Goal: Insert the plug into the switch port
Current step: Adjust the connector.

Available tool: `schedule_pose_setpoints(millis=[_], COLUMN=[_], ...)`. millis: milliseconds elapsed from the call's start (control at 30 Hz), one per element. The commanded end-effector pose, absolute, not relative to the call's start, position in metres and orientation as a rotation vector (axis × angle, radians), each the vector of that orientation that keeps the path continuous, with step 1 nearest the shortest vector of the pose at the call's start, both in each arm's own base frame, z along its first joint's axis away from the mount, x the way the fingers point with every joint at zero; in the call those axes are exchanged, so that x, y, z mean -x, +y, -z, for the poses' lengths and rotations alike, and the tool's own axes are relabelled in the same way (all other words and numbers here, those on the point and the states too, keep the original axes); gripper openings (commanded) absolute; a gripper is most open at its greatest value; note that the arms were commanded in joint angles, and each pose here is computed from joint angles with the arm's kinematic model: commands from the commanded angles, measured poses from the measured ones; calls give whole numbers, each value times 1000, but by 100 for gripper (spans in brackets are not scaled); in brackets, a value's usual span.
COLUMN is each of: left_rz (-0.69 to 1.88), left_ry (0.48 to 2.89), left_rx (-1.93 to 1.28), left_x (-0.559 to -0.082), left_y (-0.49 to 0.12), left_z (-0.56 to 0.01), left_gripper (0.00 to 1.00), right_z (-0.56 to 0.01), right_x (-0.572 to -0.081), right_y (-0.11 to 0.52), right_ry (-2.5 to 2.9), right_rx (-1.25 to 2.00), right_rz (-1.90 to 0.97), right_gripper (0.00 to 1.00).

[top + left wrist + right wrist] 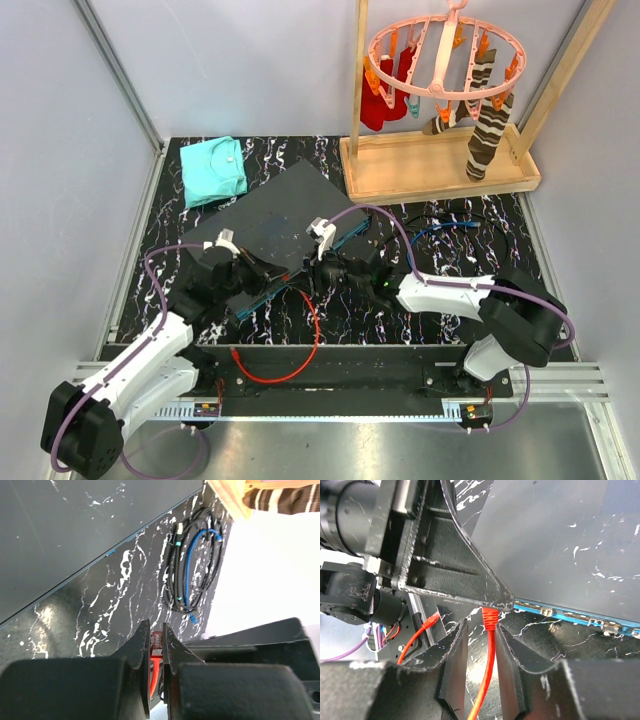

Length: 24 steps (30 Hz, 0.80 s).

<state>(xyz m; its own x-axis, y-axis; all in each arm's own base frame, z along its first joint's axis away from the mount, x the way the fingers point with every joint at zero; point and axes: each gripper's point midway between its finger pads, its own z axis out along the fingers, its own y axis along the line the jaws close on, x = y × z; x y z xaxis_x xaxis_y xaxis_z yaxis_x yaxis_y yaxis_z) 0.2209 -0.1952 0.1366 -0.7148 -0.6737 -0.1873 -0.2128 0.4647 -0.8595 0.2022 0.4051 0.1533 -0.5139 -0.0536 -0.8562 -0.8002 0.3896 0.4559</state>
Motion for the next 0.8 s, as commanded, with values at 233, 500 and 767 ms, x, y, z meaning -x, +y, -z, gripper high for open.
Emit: schedule_pose_setpoints(millis=[233,500,767], left_rz=[1295,1319,1322], left_ry=[2106,2077,2091], left_rx=[742,755,747], left_x=[-226,-224,-222], left_y=[-200,-199,-200], left_z=[-157,-162,-161], left_gripper=[0,0,0], right_z=[-168,-155,-159], right_x=[-200,-206,-209], right_y=[415,407,405], right_ry=[1782,1817,1801], right_rx=[758,725,717], right_rz=[-1240,-1184,-1163], right_gripper=[30,34,29])
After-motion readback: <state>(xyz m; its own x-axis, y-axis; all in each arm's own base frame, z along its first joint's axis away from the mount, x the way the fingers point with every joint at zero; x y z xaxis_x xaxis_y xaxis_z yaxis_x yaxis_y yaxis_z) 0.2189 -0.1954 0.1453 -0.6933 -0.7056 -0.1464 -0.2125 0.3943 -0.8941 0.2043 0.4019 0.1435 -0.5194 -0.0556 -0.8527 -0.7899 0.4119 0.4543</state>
